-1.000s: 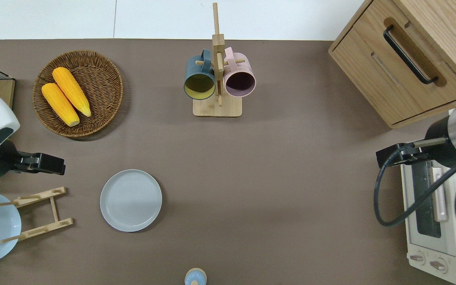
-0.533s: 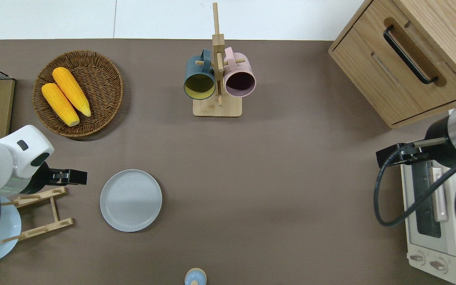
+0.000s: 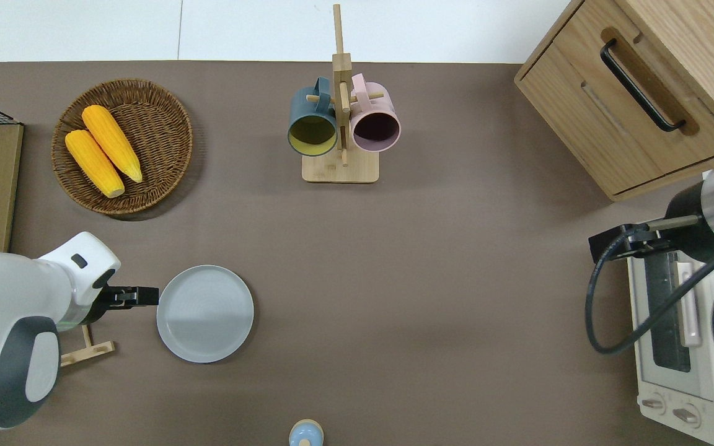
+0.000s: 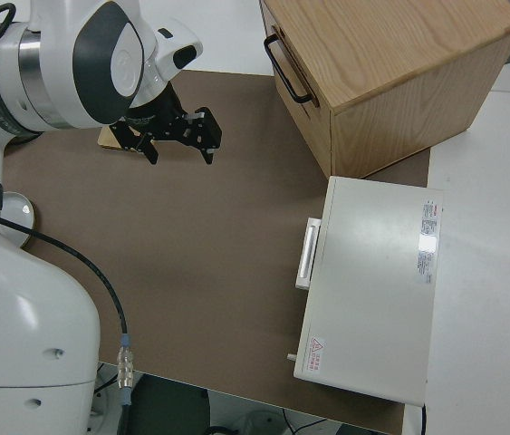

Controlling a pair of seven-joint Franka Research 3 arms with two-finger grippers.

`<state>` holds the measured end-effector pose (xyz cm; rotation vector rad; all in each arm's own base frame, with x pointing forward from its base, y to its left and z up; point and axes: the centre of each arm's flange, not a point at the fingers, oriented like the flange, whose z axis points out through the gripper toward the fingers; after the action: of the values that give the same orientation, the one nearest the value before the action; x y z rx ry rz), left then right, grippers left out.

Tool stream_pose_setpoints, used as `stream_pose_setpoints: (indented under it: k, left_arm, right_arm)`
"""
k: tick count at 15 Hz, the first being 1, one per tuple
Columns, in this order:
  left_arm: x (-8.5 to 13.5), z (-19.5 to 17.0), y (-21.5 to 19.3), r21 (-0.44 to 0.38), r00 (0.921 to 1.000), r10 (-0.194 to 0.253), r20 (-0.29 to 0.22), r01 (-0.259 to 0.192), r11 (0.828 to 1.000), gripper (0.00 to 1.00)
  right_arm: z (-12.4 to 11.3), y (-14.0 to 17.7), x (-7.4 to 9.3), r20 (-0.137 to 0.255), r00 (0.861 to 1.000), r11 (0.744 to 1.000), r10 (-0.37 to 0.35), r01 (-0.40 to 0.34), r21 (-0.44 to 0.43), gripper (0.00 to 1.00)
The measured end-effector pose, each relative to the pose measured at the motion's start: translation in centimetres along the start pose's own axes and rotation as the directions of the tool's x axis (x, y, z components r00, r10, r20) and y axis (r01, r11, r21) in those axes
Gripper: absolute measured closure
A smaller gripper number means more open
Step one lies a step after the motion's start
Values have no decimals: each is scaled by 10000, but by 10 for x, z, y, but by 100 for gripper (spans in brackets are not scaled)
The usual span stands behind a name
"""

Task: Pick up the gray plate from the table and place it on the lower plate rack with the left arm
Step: 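Move the left gripper toward the gray plate's rim nearest the rack, then close the left gripper on the gray plate's rim and lift it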

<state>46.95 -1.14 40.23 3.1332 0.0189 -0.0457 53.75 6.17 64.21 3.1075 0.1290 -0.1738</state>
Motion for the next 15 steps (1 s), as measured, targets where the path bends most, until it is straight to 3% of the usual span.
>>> stream_pose_setpoints:
  k: [8, 15]
  left_arm:
    - [-32, 67, 0, -11, 9998, 18, -209, -18, 10000, 0]
    - [-32, 93, 1, 57, 9999, 58, 92, -58, 10000, 0]
  right_arm:
    - [0, 0, 0, 0, 10000, 10000, 0, 0, 0, 1]
    - [0, 0, 0, 0, 10000, 10000, 0, 0, 0, 1]
